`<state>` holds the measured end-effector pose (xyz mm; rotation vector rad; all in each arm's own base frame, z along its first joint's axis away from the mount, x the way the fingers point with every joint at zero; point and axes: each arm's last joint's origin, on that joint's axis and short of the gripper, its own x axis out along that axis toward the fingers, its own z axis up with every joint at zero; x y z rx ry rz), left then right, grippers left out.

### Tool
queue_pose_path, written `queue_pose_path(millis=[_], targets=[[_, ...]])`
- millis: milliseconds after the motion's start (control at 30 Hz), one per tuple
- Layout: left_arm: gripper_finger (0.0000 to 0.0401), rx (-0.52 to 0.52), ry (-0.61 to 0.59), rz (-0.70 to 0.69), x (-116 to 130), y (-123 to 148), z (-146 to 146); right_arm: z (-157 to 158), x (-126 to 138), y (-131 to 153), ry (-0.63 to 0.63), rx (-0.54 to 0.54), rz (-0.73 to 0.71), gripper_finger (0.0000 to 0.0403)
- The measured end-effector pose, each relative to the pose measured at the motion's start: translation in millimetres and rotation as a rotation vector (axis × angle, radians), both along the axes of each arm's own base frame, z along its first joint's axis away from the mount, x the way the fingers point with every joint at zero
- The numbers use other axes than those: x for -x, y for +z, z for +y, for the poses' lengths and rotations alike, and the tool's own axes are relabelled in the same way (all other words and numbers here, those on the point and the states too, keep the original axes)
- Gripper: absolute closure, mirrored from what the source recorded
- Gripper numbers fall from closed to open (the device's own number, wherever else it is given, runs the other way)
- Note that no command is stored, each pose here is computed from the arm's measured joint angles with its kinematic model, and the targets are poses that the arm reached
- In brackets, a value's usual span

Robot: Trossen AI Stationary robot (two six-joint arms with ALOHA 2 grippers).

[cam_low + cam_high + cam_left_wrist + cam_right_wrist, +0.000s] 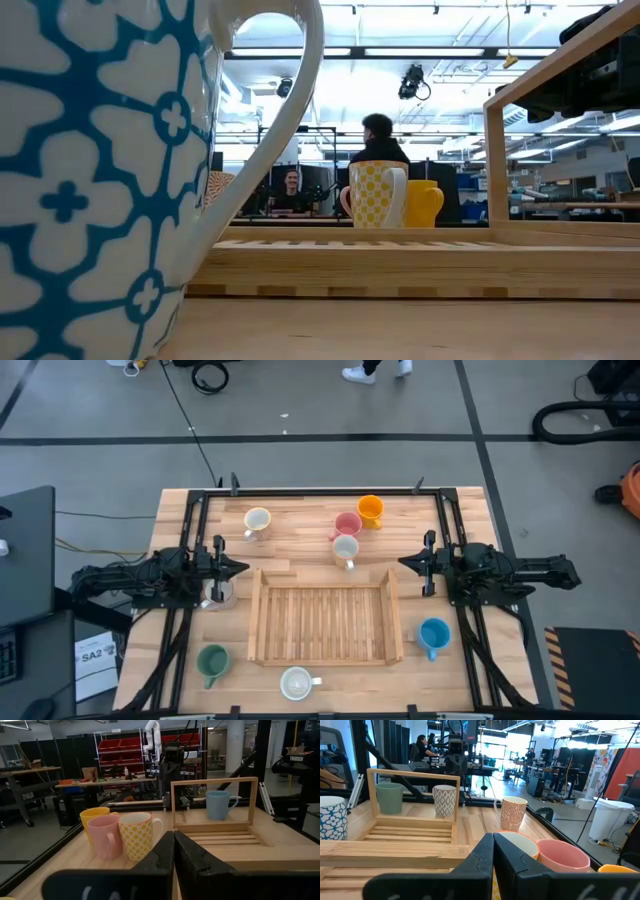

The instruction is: Place coffee mugs

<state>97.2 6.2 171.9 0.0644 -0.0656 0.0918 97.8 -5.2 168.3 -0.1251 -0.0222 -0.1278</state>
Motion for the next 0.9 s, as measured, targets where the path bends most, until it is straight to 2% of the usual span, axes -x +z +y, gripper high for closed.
queue_pose_path(millis=[900], targets=[[0.0388,0.0,0.0,0.0,0.0,0.0,0.0,-0.1,0.0,0.0,-0.005,0.003,0.0,0.0391]])
